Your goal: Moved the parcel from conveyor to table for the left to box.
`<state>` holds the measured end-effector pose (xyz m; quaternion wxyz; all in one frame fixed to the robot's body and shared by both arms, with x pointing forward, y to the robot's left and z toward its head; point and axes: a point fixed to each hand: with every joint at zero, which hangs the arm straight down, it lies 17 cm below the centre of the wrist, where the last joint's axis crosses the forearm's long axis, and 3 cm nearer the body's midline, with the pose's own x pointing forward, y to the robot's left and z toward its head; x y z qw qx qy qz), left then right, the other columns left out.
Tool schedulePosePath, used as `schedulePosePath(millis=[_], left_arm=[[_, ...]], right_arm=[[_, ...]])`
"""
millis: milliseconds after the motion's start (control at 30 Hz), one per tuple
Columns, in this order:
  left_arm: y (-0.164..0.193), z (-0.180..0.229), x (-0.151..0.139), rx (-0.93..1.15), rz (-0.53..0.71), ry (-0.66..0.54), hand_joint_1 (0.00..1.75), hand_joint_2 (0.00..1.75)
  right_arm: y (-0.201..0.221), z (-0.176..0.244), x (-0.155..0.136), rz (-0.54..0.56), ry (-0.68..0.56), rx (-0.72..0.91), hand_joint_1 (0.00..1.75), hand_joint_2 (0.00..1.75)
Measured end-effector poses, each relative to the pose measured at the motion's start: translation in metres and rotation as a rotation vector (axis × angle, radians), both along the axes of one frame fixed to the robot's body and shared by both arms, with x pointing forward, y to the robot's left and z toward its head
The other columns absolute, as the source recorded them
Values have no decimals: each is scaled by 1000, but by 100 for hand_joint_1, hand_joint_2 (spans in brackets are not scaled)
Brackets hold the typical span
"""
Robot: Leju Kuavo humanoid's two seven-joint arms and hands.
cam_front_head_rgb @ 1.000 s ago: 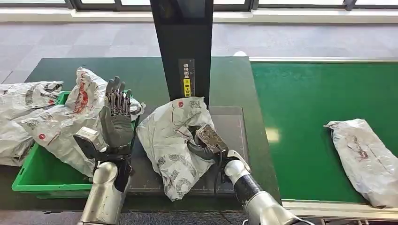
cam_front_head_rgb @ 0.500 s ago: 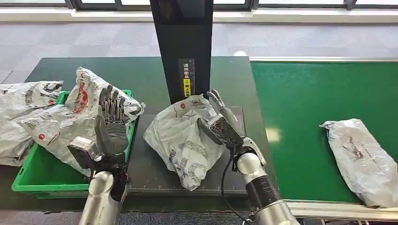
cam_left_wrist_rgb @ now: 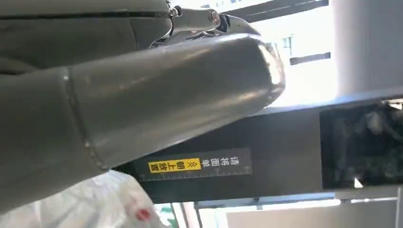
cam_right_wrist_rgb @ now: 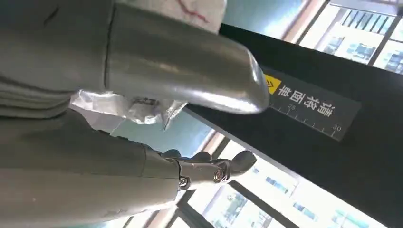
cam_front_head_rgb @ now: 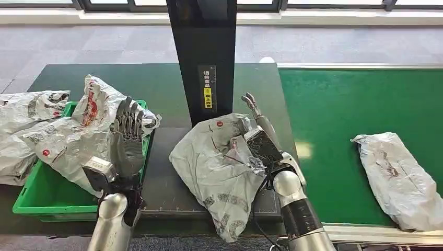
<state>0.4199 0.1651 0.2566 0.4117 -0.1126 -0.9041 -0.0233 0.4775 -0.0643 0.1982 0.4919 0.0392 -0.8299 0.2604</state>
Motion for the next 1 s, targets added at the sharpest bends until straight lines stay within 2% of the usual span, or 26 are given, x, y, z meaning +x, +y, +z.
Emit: schedulePosePath(millis=[367,400,533,633,667,700,733,1000], left_arm=[[-17,-3,-2,63,-29,0,0,0],[-17,-3,-2,62,-30,0,0,175],[-21,-3,-3,76,-44,-2,0,175],[-43,-12,-5,182,-95,12,0,175],[-52,-18,-6,239,-105,18,0,0],[-62,-25,-6,310,-113,23,0,0],[-72,-35,-6,386,-110,27,0,175],[-118,-147,-4,964,-30,134,0,175]], right_arm=[[6,-14,8,26,52,-20,0,0],[6,-14,8,26,53,-21,0,0],[7,-14,8,29,49,-16,0,0],[7,-3,3,56,10,41,0,0],[7,2,0,67,0,61,0,0],[6,8,-3,73,-12,83,0,0],[4,16,-7,82,-27,107,0,175],[-32,88,-36,95,-224,272,0,175]])
